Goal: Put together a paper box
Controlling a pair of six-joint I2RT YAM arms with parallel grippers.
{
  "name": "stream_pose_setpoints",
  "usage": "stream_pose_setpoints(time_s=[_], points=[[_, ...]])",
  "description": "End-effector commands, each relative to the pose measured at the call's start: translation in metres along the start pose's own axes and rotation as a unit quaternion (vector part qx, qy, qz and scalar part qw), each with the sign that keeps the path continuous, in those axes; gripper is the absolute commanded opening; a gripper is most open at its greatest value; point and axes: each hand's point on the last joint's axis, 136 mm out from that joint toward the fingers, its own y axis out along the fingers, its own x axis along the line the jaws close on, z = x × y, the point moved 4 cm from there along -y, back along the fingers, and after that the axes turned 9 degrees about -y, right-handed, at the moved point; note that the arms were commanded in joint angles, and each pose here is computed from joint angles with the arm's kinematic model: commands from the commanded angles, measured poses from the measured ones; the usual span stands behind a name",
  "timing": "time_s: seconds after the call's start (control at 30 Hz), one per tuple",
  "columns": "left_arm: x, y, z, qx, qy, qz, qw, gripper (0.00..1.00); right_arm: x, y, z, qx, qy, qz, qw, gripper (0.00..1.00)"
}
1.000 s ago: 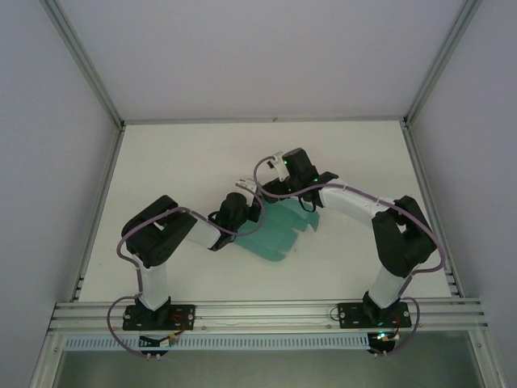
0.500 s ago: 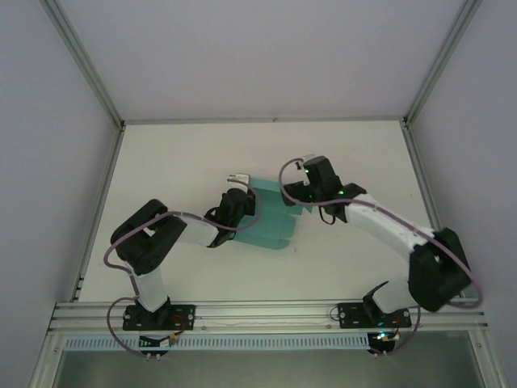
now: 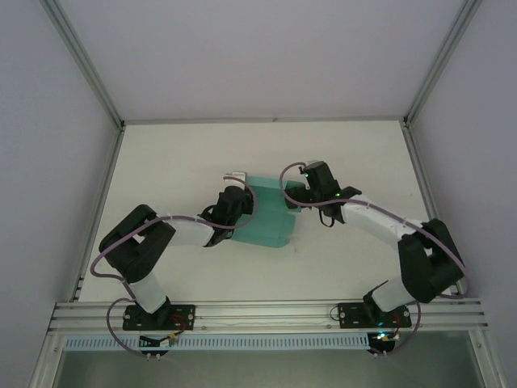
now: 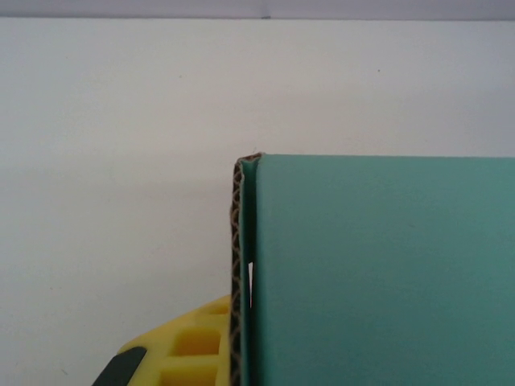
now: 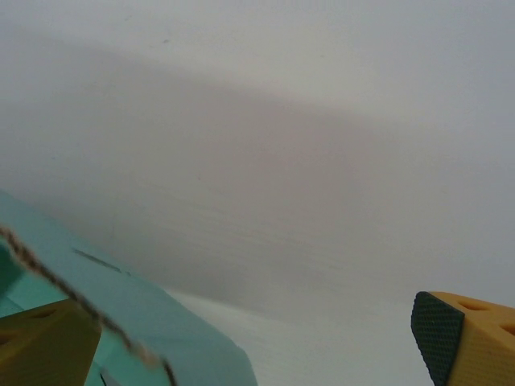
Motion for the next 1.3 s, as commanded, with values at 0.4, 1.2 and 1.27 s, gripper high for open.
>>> stream_pose_setpoints(time_s=[0.4,1.2,1.27], points=[[-0.004,-0.014,-0.035,-0.018,-0.024,-0.036,0.999,0.00,-0.020,-0.032,0.022,-0.010,0.039,0.056,0.998,1.00],[-0.009,-0.022,-0.040,-0.004,-0.026,-0.018,0.999,0.00,0.012,-0.020,-0.016,-0.059,0.051,-0.102,0.992,1.00],[-0.008,-0.021,-0.039,-0.003,-0.028,-0.020,0.999,0.00,0.014,-0.019,-0.020,-0.060,0.048,-0.109,0.991,1.00]])
